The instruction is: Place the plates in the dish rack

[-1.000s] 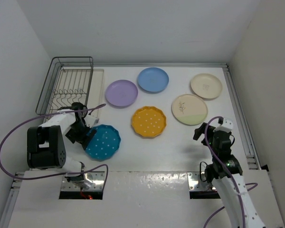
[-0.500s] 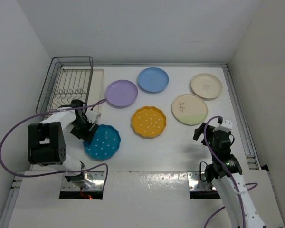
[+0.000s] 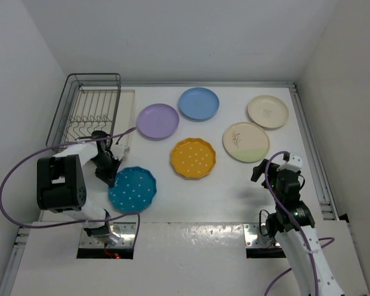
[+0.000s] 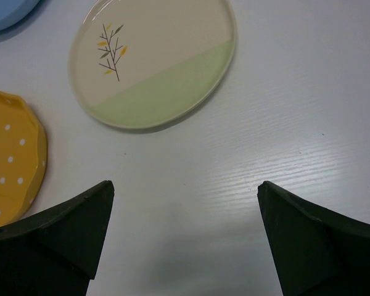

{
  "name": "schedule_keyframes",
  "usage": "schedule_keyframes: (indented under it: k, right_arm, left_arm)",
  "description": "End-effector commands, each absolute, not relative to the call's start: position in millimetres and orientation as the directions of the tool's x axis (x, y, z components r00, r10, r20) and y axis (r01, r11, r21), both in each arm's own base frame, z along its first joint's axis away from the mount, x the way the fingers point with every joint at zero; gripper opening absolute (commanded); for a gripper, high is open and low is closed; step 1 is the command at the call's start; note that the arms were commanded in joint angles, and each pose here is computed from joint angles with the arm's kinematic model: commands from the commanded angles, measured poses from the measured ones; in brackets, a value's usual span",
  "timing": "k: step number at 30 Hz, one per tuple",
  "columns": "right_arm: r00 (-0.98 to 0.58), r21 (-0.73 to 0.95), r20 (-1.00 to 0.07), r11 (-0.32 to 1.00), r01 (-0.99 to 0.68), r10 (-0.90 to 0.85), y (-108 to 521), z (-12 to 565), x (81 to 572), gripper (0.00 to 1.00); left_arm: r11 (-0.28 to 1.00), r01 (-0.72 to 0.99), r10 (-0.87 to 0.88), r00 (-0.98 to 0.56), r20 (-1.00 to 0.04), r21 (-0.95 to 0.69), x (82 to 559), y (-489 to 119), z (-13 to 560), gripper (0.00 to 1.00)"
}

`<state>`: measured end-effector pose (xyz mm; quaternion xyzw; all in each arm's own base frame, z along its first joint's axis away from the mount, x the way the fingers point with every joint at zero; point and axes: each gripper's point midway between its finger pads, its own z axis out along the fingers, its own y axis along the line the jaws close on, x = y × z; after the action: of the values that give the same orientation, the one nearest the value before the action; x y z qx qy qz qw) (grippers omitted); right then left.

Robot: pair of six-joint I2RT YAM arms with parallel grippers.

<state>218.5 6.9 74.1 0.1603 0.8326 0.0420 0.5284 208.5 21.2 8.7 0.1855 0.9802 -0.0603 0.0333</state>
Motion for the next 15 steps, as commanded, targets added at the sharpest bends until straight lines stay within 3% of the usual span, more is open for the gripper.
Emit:
schedule_keyframes:
  k: [1,4,11,15]
  right_arm:
    - [-0.341,0.249,-0.886,0.943,0.221,0.313,4.8,89.5,224.3,1.00]
    - [-0.343,0.250,-0.886,0.944,0.215,0.313,5.9,90.6,225.3,1.00]
    - [-0.352,0.246,-0.886,0.949,0.195,0.302,9.5,94.8,228.9,1.00]
    - [-0.347,0.239,-0.891,0.951,0.195,0.295,8.4,98.0,230.4,1.00]
  left_arm:
    - [0.906,0.423,0.416,-0.896,-0.154,-0.012,219.4,24.5,10.2,0.00]
    - [0.897,0.442,0.436,-0.877,-0.203,0.015,225.6,17.7,31.5,0.00]
    - [0.882,0.430,0.464,-0.715,-0.523,0.194,288.0,-23.3,151.8,0.00]
    - [0.865,0.450,0.482,-0.621,-0.618,0.222,301.9,-49.4,198.5,0.00]
